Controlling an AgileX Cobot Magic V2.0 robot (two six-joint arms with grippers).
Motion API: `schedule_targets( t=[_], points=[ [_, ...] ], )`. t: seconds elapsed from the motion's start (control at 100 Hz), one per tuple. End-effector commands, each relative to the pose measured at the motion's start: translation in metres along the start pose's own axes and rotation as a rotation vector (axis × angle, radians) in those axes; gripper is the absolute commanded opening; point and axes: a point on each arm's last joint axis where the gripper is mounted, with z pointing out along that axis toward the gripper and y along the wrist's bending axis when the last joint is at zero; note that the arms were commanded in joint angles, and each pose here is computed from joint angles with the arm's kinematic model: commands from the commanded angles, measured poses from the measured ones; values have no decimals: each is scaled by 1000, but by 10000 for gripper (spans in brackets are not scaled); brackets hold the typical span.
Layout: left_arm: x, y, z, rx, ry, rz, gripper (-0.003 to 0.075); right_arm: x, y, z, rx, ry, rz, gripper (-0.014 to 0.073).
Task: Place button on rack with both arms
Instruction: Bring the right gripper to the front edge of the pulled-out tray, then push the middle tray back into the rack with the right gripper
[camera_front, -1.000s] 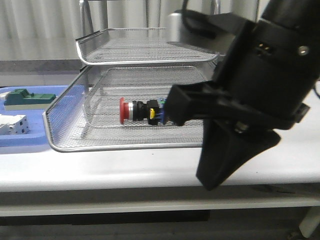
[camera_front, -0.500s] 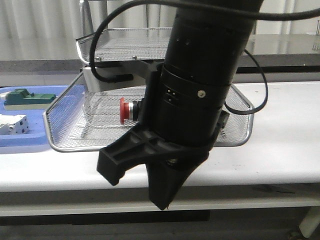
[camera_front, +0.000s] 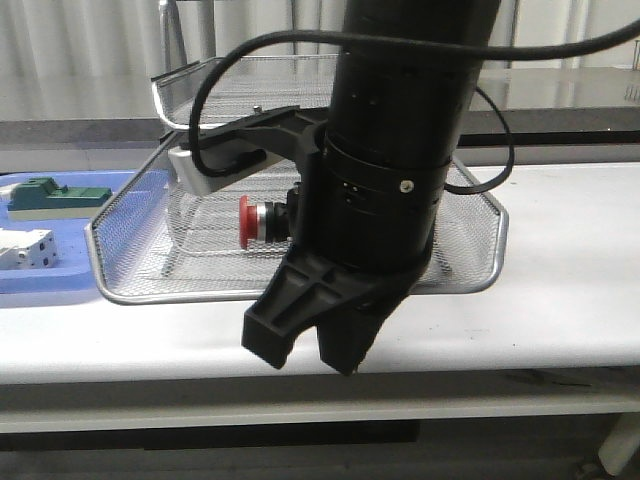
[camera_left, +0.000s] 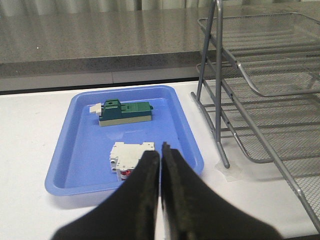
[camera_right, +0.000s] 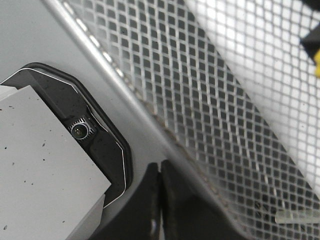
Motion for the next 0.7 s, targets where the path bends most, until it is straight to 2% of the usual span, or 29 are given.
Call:
schedule_targets(
  t=[0.0, 0.25, 0.56, 0.69],
  points=[
    [-15, 3, -1, -27, -91, -23, 4, -14, -6, -20, 48, -127, -43, -59],
    [-15, 3, -1, -27, -91, -23, 4, -21, -22, -20, 87, -176, -33, -59],
    [-15, 3, -1, -27, -91, -23, 4, -36, -71, -26, 153, -266, 71, -59],
    [-15, 3, -1, -27, -91, -23, 4, -43, -89, -18, 174, -263, 98, -59]
  ],
)
